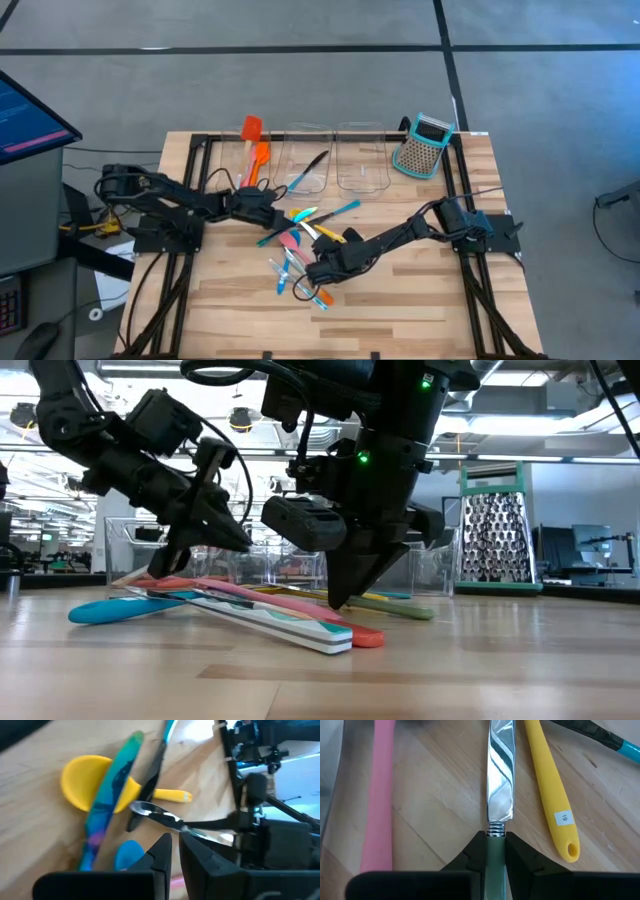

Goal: Pick & Place Kitchen Items
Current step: Put the green knife into the middle transparent bin

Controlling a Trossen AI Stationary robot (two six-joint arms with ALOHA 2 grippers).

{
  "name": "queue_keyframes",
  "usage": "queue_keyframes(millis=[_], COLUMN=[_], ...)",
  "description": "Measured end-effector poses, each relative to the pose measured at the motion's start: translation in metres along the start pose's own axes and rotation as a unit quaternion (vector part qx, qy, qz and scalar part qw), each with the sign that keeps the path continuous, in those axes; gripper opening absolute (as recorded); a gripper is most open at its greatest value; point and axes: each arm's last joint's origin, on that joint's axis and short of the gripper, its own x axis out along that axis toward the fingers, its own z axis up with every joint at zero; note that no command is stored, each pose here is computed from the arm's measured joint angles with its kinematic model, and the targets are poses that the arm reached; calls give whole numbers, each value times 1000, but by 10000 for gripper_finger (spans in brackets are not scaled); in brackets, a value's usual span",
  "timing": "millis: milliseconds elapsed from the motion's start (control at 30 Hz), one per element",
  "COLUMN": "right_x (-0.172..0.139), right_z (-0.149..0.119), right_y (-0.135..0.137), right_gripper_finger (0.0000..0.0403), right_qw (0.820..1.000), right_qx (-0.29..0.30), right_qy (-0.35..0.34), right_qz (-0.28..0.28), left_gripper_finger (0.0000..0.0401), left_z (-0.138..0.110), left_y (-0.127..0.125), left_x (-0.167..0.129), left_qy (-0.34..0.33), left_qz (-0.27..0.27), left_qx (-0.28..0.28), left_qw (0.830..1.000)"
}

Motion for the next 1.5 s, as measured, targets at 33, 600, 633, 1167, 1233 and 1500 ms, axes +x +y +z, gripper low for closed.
queue_keyframes(millis=[33, 600, 633, 1167, 1233, 1500], right_x=[0, -1, -1, -2, -2, -11], right_z=[0, 0, 0, 1, 1, -1], right_y=[0, 1, 1, 3, 4, 6], right_gripper_finger=[39, 39, 39, 39, 39, 39], right_qw=[1000, 1000, 1000, 1000, 999, 998], right_qx=[0, 0, -1, -1, -1, 1], right_qy=[0, -12, -12, -29, -35, -56], right_qz=[0, -4, -4, -1, -2, -1], left_gripper_finger=[26, 40, 48, 175, 178, 179], left_z=[0, 13, 13, 12, 13, 16], left_y=[1, 14, 14, 8, 5, 2], left_x=[1, 4, 4, 6, 7, 9], left_qy=[0, 10, 8, -35, -37, -40], left_qz=[3, 1, 2, 10, 6, 1], left_qx=[-1, 5, 10, -6, -5, 3], left_qw=[1000, 1000, 1000, 999, 999, 999])
